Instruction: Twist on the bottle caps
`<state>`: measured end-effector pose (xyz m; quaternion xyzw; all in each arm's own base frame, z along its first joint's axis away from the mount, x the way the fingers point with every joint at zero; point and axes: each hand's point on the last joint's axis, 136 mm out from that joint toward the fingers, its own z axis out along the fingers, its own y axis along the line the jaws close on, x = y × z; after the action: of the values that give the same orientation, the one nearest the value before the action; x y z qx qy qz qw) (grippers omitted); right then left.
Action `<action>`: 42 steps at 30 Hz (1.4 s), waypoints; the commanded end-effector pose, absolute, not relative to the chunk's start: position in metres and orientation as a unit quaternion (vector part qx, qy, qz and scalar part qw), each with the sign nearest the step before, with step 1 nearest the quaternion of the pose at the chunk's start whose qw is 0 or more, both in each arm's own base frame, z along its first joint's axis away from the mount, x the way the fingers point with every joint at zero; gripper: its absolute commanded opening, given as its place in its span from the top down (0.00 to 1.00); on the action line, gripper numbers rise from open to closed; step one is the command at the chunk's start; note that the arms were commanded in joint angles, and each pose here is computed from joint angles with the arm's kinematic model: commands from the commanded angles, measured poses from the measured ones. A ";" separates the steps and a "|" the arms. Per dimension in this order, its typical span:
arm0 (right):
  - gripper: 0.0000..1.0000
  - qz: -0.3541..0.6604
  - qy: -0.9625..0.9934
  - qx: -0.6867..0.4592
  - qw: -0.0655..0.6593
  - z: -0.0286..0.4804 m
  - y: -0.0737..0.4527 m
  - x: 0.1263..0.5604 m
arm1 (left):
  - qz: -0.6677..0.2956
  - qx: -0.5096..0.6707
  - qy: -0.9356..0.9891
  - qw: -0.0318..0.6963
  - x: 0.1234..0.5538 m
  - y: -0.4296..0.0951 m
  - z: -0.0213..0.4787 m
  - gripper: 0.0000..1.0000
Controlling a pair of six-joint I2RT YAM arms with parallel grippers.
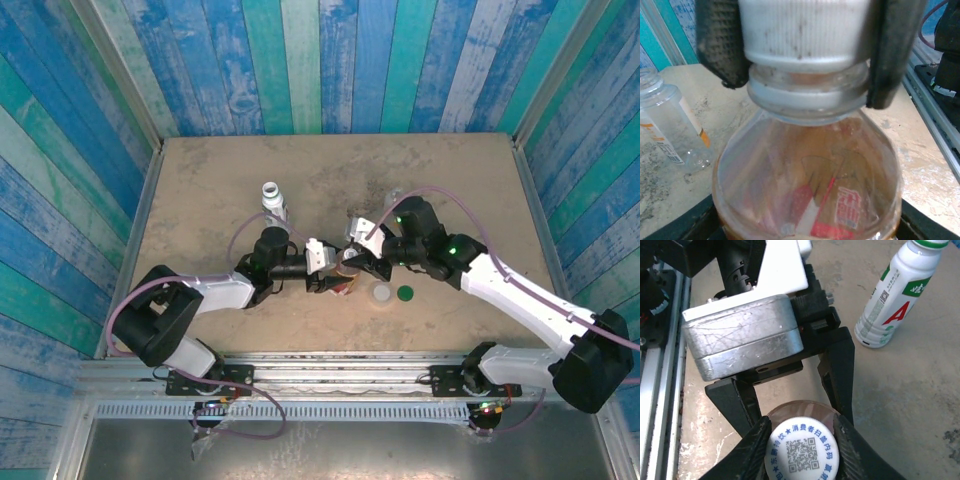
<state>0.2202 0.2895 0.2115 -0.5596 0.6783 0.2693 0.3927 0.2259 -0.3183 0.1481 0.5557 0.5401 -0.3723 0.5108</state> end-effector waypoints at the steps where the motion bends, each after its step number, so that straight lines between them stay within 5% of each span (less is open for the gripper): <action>1: 0.76 0.286 0.668 -0.564 0.394 0.222 0.292 0.216 | -0.373 0.557 0.502 0.546 0.221 -0.319 0.179 0.35; 13: 0.77 0.352 0.618 -0.541 0.450 0.259 0.296 0.201 | -0.417 0.525 0.461 0.581 0.208 -0.316 0.209 0.16; 21: 0.74 0.359 0.619 -0.536 0.448 0.256 0.292 0.196 | -0.428 0.535 0.450 0.573 0.201 -0.316 0.212 0.36; 25: 0.65 0.347 0.623 -0.534 0.454 0.257 0.287 0.197 | -0.421 0.541 0.454 0.569 0.202 -0.316 0.208 0.40; 30: 0.30 0.305 0.635 -0.539 0.462 0.262 0.273 0.197 | -0.401 0.550 0.463 0.568 0.206 -0.315 0.201 0.41; 36: 0.21 0.215 0.640 -0.604 0.423 0.253 0.251 0.189 | -0.345 0.575 0.487 0.560 0.216 -0.312 0.182 0.40; 42: 0.26 0.121 0.636 -0.687 0.330 0.238 0.240 0.184 | -0.323 0.595 0.490 0.549 0.214 -0.308 0.179 0.40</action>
<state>0.1926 0.2612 0.2680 -0.6341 0.6272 0.1863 0.4121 0.2134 -0.3113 0.1625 0.5799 0.5085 -0.3513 0.5307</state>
